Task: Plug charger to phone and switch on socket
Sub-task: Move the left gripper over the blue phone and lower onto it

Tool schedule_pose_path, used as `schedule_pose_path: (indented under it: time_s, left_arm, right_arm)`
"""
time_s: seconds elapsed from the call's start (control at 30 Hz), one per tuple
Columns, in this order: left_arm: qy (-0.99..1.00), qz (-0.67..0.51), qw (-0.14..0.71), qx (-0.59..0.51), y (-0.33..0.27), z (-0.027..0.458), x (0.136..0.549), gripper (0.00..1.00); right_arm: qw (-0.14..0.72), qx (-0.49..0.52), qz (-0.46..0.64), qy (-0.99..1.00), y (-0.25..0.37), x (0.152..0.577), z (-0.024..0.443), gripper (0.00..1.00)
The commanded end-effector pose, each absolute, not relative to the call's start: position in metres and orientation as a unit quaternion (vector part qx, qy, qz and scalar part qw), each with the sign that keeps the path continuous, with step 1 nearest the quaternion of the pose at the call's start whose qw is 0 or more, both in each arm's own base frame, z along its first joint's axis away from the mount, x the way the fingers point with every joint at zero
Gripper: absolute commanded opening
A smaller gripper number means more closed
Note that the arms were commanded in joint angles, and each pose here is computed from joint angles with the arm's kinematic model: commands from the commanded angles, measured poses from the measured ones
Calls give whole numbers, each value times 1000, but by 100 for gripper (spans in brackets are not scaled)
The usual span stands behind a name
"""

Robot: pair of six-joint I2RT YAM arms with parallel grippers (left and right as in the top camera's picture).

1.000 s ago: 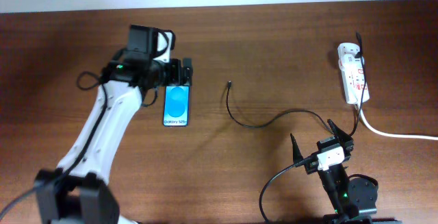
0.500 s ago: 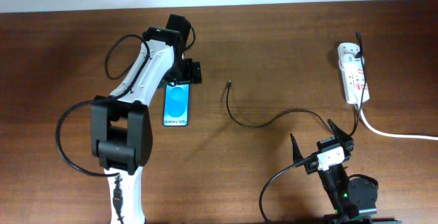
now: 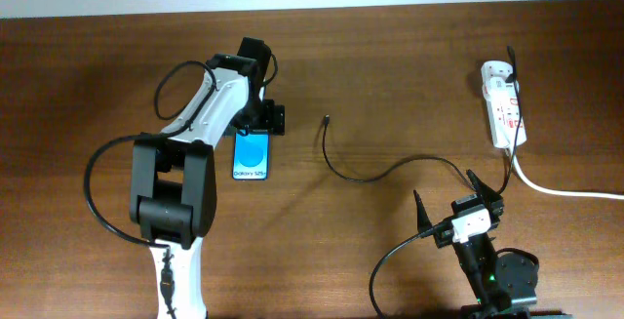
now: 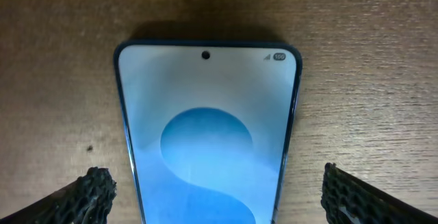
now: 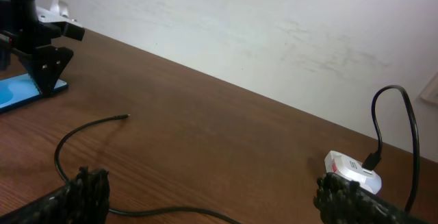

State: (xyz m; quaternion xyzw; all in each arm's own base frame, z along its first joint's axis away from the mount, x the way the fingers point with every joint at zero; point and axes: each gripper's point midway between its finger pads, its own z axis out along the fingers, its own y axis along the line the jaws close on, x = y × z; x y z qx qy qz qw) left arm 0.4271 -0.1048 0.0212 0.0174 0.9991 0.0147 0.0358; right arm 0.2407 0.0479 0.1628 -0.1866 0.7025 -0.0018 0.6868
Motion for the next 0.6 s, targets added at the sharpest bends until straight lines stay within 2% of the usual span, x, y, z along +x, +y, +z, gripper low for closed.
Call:
schedule_pose_path:
  time_s: [0.0, 0.33, 0.57]
  left_arm:
    - [998, 18, 40, 53, -98, 19, 429, 99]
    - [999, -9, 33, 25, -104, -6, 419, 99]
    - [999, 22, 17, 35, -90, -7, 411, 99]
  right_arm:
    - [686, -184, -7, 704, 45, 241, 160, 98]
    - [686, -184, -7, 704, 45, 241, 160, 98]
    - [686, -184, -7, 704, 45, 241, 160, 98]
